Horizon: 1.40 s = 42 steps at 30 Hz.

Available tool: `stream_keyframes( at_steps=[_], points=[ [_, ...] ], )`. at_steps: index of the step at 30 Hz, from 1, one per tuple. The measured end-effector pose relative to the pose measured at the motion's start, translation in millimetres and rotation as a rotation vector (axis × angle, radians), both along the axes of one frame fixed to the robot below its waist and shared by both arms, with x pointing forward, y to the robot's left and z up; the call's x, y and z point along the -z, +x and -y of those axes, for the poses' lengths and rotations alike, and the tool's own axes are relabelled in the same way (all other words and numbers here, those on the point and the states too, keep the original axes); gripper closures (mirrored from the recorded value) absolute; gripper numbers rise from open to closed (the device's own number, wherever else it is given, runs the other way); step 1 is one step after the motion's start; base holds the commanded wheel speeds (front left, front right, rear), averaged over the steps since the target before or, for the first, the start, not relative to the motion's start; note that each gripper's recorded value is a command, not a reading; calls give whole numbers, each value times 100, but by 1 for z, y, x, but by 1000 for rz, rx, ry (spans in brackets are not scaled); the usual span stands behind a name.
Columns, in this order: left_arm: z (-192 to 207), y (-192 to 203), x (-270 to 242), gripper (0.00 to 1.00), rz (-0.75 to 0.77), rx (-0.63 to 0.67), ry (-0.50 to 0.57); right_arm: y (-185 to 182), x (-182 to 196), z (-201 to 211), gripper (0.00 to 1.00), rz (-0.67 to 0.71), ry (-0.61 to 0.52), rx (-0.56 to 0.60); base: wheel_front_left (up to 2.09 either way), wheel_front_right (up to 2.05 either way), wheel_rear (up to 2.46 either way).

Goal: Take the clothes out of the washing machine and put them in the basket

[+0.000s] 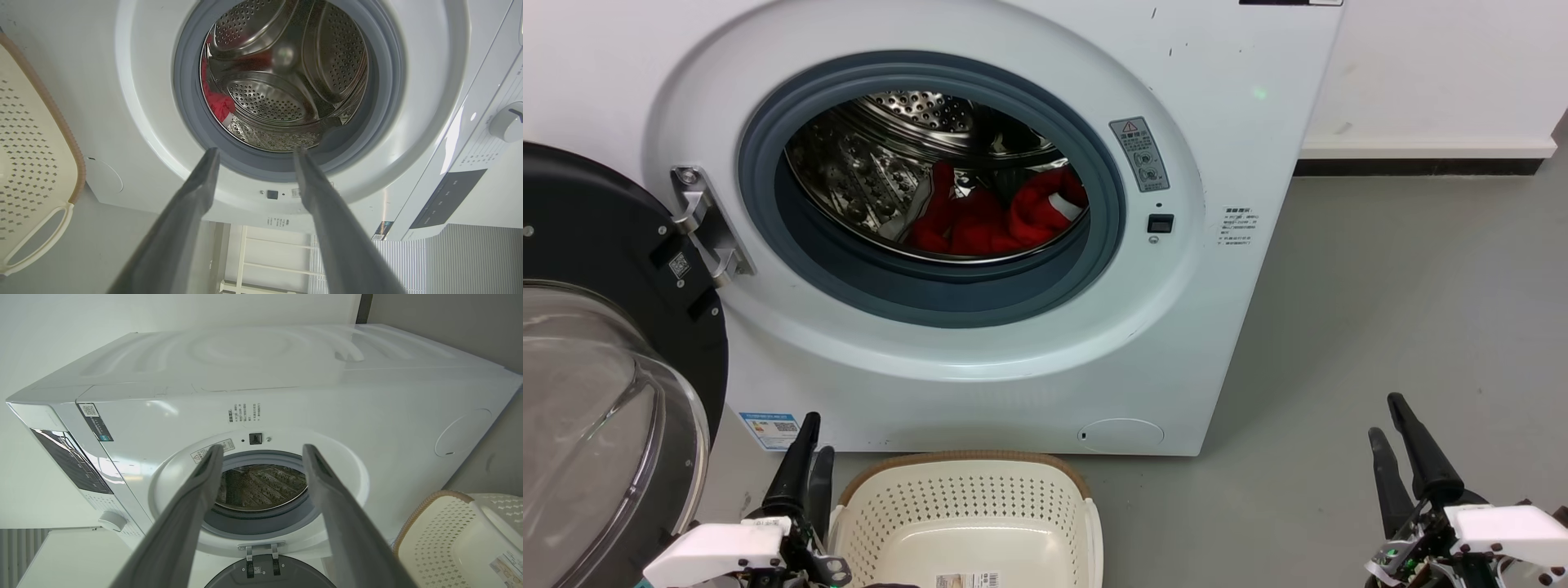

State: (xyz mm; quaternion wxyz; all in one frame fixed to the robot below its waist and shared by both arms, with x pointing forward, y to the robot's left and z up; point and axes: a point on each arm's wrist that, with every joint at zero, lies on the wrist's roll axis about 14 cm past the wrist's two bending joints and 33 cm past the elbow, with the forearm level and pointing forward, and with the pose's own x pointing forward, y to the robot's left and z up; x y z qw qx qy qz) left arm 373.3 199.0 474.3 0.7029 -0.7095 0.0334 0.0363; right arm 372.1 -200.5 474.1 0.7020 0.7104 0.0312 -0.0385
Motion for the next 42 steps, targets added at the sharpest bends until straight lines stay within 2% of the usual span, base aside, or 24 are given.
stream_keyframes(
  at_steps=[12,20,26,27,31,42],
  points=[
    [-9,-4,-3,0,8,-51,68,-5,0,9,0,-3,-51,51,0,0,0],
    [-26,-7,-5,0,4,-108,162,-9,3,24,0,-24,-178,94,0,0,0],
    [-41,-8,-13,0,4,-152,272,-10,-6,36,0,-14,-367,113,0,0,0],
    [-43,-7,-20,0,16,-159,316,-8,-17,38,0,10,-484,115,0,0,0],
    [-43,-5,-30,0,31,-166,395,-7,-34,41,0,47,-640,120,0,0,0],
    [-29,-3,-59,0,70,-156,653,-8,-65,39,0,123,-926,137,0,0,0]
  ],
)
